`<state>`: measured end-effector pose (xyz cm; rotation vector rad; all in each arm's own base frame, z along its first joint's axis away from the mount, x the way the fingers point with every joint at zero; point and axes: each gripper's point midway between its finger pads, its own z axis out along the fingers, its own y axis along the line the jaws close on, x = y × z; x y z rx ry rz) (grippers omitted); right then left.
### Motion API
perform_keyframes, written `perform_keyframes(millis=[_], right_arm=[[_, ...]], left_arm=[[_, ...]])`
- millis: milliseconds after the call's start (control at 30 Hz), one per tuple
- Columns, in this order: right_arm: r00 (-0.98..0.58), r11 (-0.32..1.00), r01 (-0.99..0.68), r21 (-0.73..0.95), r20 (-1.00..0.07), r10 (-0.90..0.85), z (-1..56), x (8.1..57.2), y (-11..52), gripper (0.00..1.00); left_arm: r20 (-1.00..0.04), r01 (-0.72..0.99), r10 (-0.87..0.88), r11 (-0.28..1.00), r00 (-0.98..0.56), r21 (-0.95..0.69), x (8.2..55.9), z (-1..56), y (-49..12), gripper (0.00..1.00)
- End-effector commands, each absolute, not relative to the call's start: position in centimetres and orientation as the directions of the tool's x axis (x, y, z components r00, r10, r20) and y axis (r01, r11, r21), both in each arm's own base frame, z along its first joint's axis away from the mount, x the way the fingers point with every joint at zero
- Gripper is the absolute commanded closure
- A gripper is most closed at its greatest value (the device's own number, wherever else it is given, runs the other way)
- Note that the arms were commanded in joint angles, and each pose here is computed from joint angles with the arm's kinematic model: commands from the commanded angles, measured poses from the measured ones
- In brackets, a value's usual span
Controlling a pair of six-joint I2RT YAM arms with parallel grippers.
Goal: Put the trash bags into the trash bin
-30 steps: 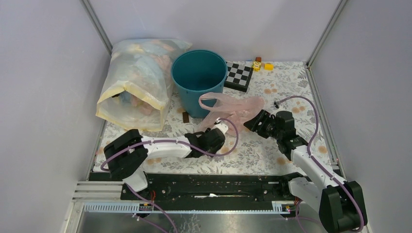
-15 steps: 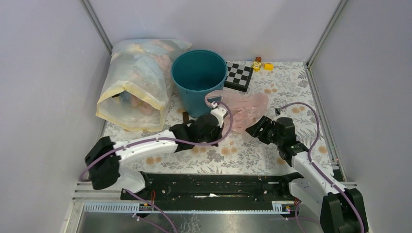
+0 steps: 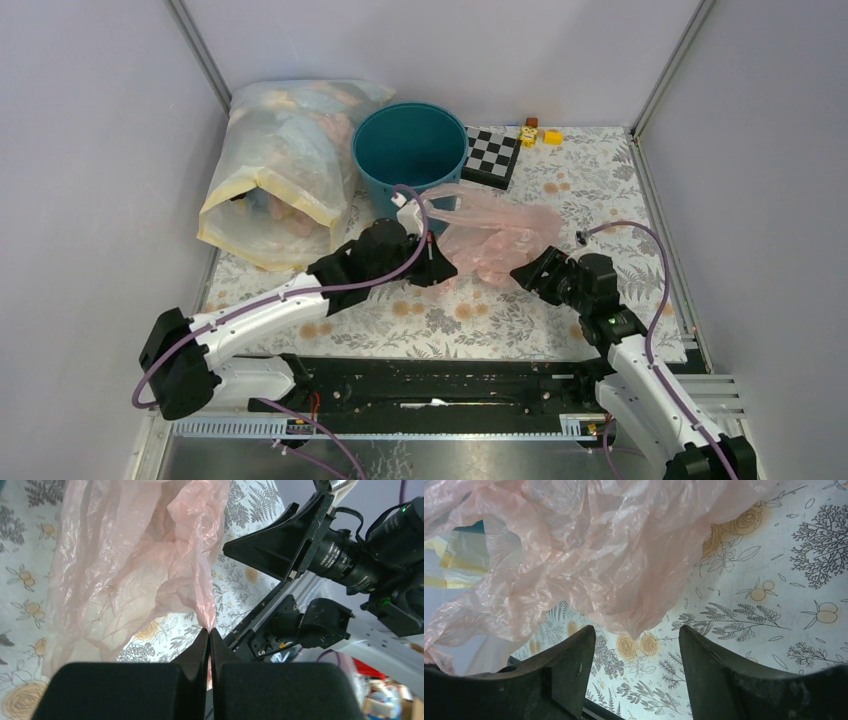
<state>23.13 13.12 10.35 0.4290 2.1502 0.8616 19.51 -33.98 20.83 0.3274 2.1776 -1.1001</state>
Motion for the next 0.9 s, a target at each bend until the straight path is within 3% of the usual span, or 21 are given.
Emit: perform_keyframes(millis=[0, 133, 300, 567, 700, 833, 867], right_arm=[[-0.691, 0.724, -0.024, 0.69, -0.535, 0.487, 10.7, 22.5, 13.9, 0.31], [-0.73, 0.696, -0.081, 0.714, -0.518, 0.446, 10.2, 22.2, 15.2, 0.28], [-0.753, 0.667, -0.132, 0.733, -0.512, 0.413, 9.4, 22.0, 16.3, 0.12], [-0.757, 0.68, -0.137, 0.721, -0.519, 0.398, 8.2, 23.7, 17.1, 0.3], [-0.747, 0.691, -0.113, 0.714, -0.52, 0.415, 8.2, 24.9, 17.0, 0.56], [-0.731, 0.746, -0.028, 0.665, -0.523, 0.438, 7.7, 25.4, 15.5, 0.99], [-0.718, 0.767, 0.006, 0.641, -0.531, 0.45, 7.6, 25.5, 14.7, 1.0]], left_arm=[[-0.599, 0.473, -0.195, 0.446, -0.777, -0.76, 19.0, 24.5, -34.0, 1.0], [-0.583, 0.458, -0.199, 0.443, -0.788, -0.77, 19.2, 24.0, -33.5, 1.0], [-0.569, 0.446, -0.2, 0.441, -0.798, -0.779, 19.0, 23.0, -33.4, 1.0], [-0.561, 0.436, -0.195, 0.449, -0.804, -0.78, 18.9, 22.5, -33.1, 1.0], [-0.562, 0.433, -0.195, 0.457, -0.804, -0.777, 19.0, 22.4, -32.8, 1.0], [-0.594, 0.436, -0.225, 0.493, -0.772, -0.753, 19.8, 23.2, -30.8, 1.0], [-0.603, 0.422, -0.237, 0.525, -0.761, -0.739, 20.3, 23.1, -29.8, 1.0]])
